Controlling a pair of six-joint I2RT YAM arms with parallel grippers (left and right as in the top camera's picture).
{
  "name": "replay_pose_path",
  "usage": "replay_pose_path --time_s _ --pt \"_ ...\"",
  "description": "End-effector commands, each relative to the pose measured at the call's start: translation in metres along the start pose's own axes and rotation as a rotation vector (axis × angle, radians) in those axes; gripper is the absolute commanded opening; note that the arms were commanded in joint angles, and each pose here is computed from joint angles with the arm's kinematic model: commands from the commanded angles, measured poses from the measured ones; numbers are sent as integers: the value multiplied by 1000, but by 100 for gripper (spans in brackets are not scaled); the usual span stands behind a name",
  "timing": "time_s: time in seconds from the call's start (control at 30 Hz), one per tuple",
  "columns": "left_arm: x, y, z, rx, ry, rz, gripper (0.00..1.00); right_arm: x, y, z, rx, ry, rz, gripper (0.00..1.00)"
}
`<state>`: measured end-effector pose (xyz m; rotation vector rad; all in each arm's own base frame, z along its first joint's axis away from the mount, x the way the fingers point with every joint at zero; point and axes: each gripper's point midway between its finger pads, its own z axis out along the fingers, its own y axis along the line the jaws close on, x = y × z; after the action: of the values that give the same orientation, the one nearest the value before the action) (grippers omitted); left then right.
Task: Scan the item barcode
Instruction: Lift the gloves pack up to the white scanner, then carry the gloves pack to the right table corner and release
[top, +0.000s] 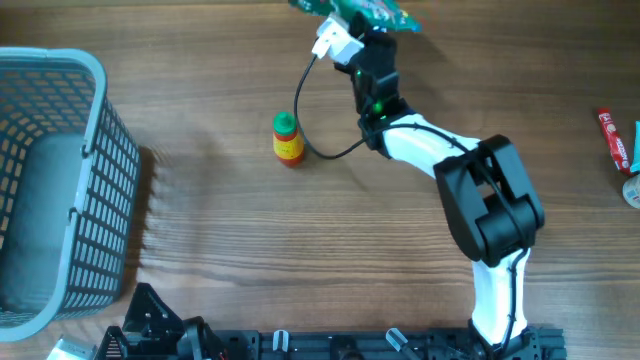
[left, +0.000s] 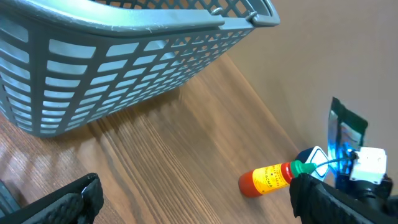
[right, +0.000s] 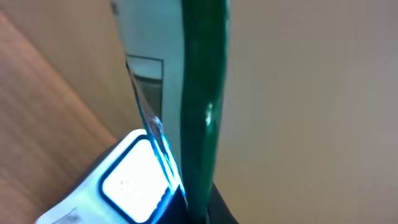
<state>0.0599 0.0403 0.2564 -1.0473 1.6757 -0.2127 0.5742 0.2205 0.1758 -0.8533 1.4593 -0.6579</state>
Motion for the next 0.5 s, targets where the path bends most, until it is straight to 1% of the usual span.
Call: replay_pose_path --time_s 0.0,0.07,0.23,0.27,0.33,0.4,0.47 --pt "-1 -1 -1 8 -3 1 100 1 21 -2 -60 35 7 5" --pt "-1 -1 -1 8 -3 1 100 15 41 -5 -141 88 40 5" --pt "-1 -1 -1 8 -3 1 100 13 45 -7 -147 100 123 5" --pt "-1 -1 -1 8 -3 1 100 13 36 -6 -111 113 161 4" --pt "-1 -1 -1 8 -3 1 100 6 2 -6 -27 124 206 4" --pt "-1 -1 -1 8 -3 1 100 -8 -46 -15 71 115 248 4" --pt "-1 -1 -1 8 -3 1 100 -12 -101 -29 179 127 301 4"
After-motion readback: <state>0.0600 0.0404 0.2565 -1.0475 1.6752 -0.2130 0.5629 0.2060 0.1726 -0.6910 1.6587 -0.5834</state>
